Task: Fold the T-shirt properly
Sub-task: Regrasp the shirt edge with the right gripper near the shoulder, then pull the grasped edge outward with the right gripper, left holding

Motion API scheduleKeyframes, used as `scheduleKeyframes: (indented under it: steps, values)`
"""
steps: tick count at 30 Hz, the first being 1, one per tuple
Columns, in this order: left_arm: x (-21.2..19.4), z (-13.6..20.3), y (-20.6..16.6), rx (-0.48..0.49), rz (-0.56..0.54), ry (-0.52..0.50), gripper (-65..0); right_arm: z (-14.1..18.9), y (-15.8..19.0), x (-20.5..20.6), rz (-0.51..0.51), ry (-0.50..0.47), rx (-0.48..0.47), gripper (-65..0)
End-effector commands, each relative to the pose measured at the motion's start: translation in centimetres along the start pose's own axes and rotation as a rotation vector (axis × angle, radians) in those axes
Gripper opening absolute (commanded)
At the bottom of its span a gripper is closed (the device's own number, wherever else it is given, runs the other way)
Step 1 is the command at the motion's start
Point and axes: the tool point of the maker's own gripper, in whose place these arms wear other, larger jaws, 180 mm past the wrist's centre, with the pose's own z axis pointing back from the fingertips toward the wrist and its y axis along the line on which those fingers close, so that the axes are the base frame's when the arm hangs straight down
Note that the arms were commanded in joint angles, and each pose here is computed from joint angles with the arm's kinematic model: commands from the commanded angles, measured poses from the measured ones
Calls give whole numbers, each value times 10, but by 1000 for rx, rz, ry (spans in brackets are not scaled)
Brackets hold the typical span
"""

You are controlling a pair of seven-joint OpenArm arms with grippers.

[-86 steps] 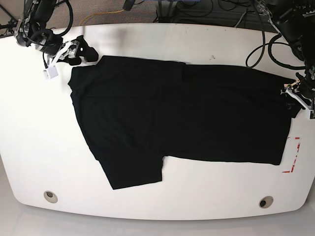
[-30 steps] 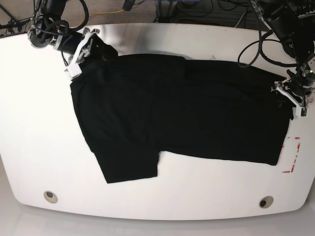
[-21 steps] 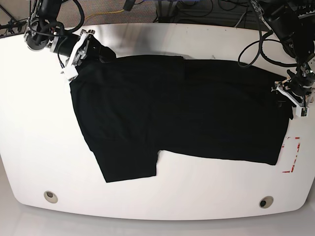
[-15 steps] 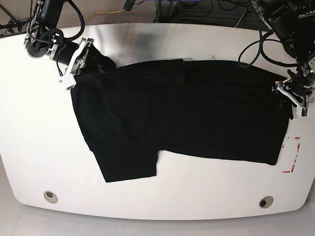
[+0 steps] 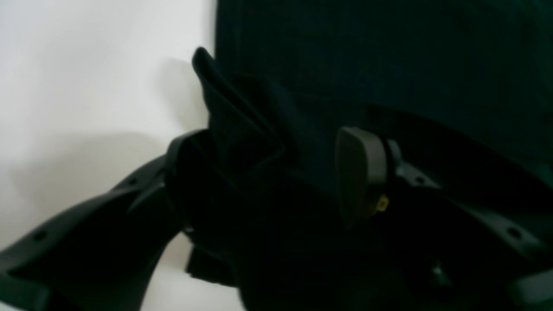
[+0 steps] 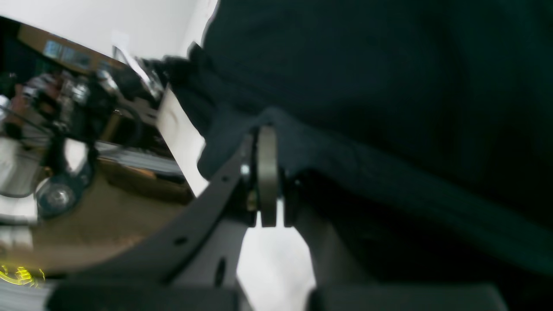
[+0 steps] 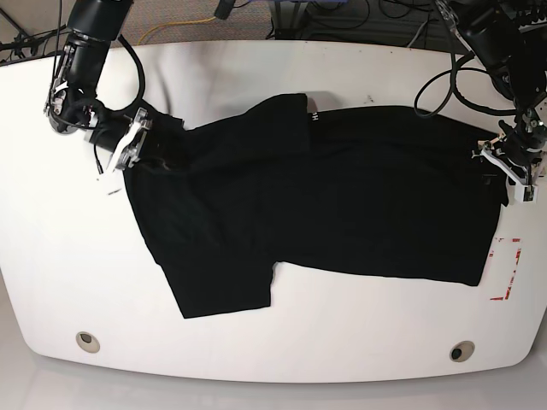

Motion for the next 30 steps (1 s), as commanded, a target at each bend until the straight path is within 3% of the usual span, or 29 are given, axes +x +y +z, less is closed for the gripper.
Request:
scheduleKeyframes:
  steps: [1,15,23,26,30]
  values:
    - [20,6,10,21,-14,-59,-254,-1,-5,27,2,-65,23,-650]
    - [20,5,9,19,-13,-59,-254,-20,-40,72,-143,-159,72,-650]
    - [20,5,8,19,-10,-59,-254,-28,-42,101,-151,-237,90,-650]
    - [20,5,8,19,-10,-59,-254,-26,-51,99,-186,-248,79,-523]
    - [20,5,8,19,-10,-59,-254,-5,-66,91,-195,-237,18,-231]
